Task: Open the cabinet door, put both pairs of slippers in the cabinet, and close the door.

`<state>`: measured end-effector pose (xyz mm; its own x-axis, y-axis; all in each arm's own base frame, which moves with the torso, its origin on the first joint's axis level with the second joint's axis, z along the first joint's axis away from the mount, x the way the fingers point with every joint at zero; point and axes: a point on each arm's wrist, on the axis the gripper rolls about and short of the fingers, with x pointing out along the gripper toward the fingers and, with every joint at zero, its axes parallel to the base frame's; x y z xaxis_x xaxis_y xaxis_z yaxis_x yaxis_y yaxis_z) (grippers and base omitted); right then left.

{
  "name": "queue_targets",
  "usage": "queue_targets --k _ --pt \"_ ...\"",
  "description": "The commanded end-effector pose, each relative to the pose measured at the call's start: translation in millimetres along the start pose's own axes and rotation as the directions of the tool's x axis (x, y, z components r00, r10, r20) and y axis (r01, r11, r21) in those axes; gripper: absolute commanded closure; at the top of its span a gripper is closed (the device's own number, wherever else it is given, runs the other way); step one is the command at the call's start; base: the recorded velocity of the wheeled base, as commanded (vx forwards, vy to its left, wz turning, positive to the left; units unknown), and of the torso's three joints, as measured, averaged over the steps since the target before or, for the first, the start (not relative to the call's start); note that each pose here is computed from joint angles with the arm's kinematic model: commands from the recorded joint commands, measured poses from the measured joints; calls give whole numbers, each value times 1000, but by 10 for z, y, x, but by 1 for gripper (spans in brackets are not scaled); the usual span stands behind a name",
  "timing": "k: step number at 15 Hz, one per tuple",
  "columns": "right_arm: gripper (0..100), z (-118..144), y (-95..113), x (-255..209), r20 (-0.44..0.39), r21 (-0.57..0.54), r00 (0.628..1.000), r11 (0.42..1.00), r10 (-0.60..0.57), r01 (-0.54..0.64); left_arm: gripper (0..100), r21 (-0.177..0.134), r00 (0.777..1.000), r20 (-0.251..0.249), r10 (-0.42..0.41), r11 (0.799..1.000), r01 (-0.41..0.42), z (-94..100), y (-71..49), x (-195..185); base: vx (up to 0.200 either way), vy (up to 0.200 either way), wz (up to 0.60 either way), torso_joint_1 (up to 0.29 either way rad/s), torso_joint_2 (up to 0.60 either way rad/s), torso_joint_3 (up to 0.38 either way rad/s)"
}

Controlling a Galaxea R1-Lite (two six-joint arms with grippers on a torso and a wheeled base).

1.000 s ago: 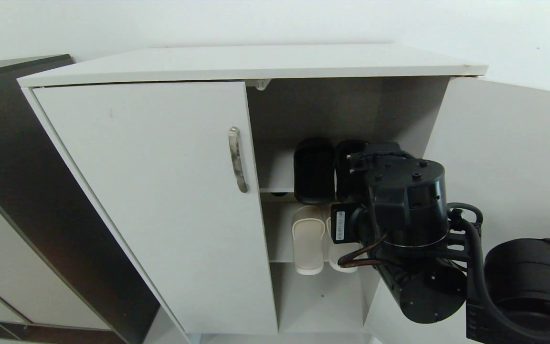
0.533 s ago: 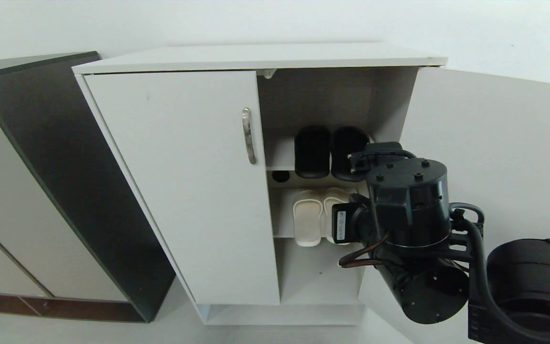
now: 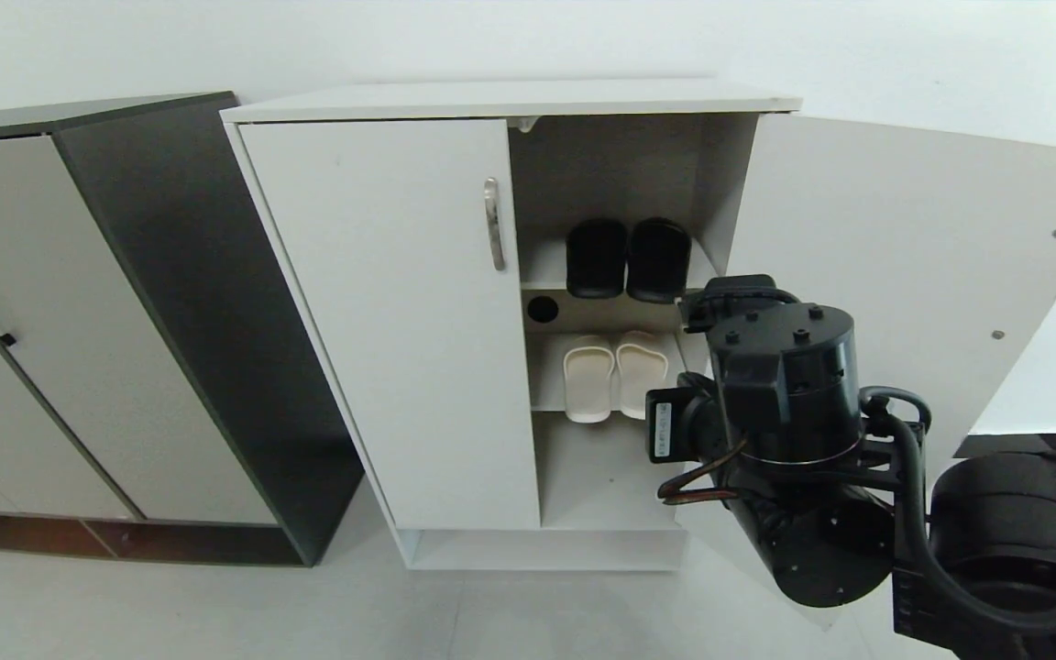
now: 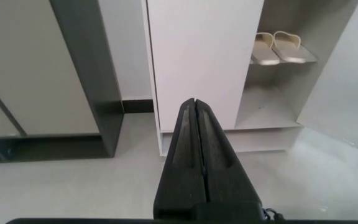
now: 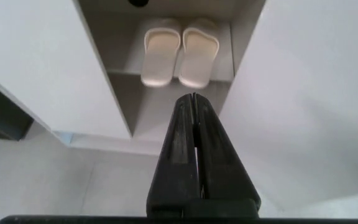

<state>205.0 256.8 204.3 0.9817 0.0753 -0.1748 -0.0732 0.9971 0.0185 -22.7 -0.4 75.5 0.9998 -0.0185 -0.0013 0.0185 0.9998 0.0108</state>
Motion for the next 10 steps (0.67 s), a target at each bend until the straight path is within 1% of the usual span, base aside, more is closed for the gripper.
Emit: queue_targets --k 1,3,4,6,10 --pt "100 -34 -13 31 -8 -10 1000 1000 -9 9 100 0 1000 0 0 1000 0 0 0 0 -200 0 0 2 2 2" --pt "100 -72 -14 72 -17 -19 1000 1000 -19 18 100 0 1000 0 0 1000 0 0 0 0 -200 0 0 2 5 5" --pt "100 -120 -27 125 -28 -28 999 999 -32 31 100 0 1000 0 0 1000 0 0 0 0 0 0 0 0 0 0" --pt "100 -153 -36 123 -44 -33 999 999 -1 0 100 1 1000 0 0 1000 0 0 0 0 0 0 0 0 0 0" --pt "100 -160 -43 132 -32 -23 999 1000 2 -3 100 1 1000 0 0 1000 0 0 0 0 0 0 0 0 0 0"
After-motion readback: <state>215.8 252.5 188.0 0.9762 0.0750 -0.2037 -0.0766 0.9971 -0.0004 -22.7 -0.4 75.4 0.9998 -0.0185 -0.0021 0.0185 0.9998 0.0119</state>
